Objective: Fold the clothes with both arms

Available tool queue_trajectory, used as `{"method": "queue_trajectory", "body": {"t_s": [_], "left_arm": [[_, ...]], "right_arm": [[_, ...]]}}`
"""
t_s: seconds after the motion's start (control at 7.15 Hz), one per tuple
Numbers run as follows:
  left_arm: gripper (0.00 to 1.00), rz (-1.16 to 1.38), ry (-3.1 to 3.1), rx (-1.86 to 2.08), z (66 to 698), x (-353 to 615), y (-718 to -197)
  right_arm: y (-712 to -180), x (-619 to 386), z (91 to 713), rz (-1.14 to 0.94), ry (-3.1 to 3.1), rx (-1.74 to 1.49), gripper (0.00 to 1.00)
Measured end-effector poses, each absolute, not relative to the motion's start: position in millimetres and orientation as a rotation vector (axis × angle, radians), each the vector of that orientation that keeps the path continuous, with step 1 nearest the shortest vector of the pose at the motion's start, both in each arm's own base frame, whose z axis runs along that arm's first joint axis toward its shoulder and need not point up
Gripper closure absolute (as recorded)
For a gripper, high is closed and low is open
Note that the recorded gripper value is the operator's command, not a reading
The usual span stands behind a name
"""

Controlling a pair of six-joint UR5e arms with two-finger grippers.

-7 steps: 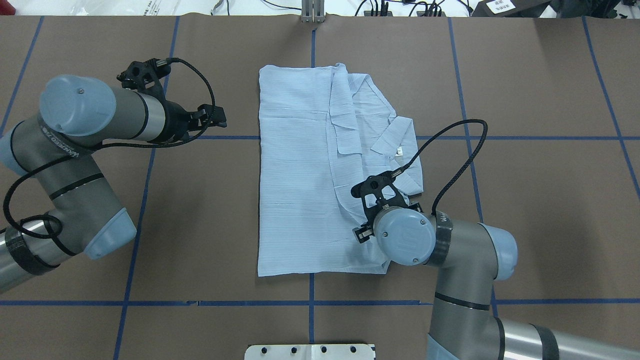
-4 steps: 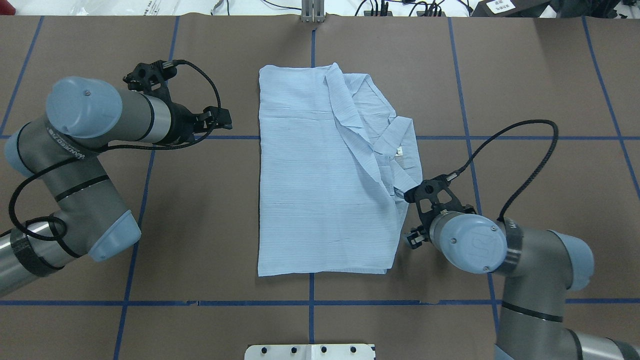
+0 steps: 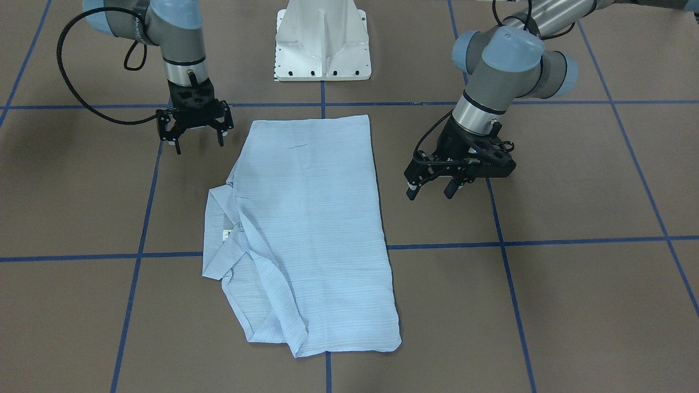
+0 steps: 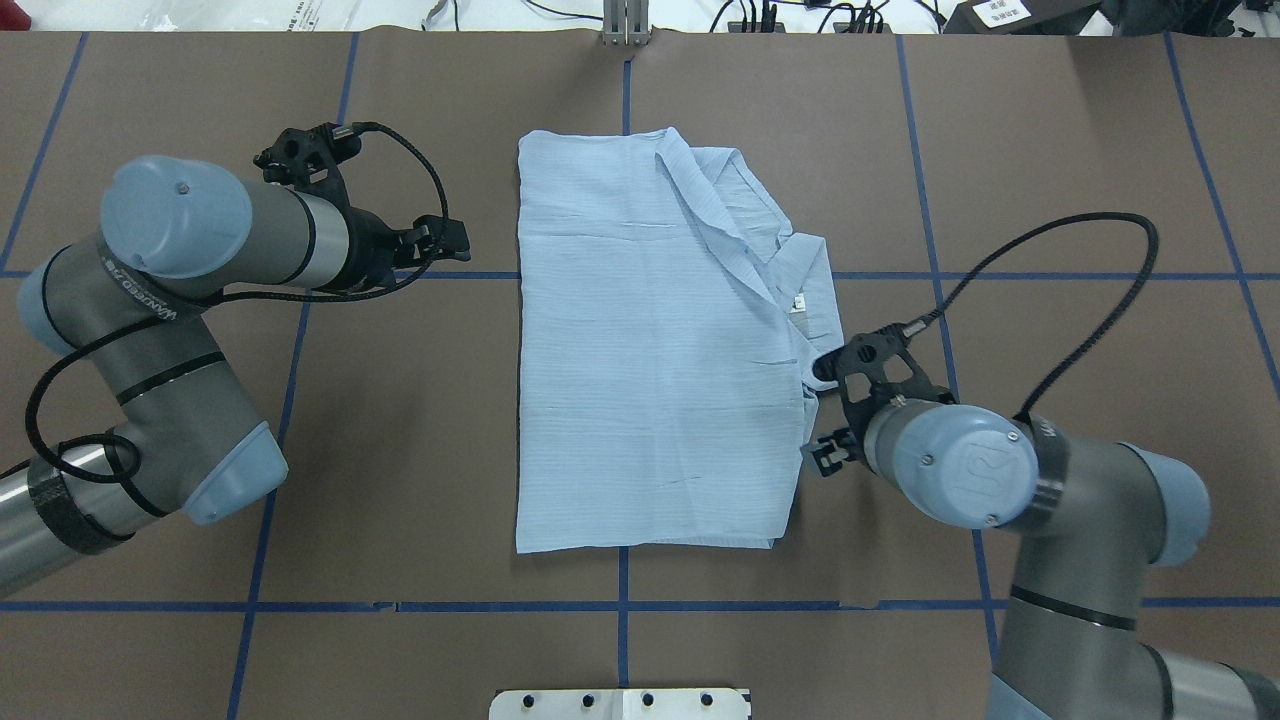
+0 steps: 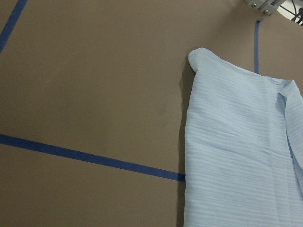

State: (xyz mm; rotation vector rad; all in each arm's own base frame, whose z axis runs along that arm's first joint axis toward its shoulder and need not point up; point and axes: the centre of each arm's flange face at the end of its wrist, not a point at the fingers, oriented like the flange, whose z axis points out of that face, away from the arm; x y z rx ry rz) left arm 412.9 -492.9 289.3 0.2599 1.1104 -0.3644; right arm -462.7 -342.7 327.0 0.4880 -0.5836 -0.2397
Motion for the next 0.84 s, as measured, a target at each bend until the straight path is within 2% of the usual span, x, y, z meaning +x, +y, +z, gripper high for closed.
{"method": "queue_trajectory", "body": {"t_s": [0.42, 0.84], "left_arm": [[0.0, -0.366, 1.105, 0.257, 292, 415, -495], [0.0, -0.331, 1.143, 0.23, 270, 439, -476]], "right_arm": [[-410, -485, 279, -0.193, -0.61, 0.525, 0.0], [-429, -459, 267, -0.212, -0.691, 0.453, 0.0]]}}
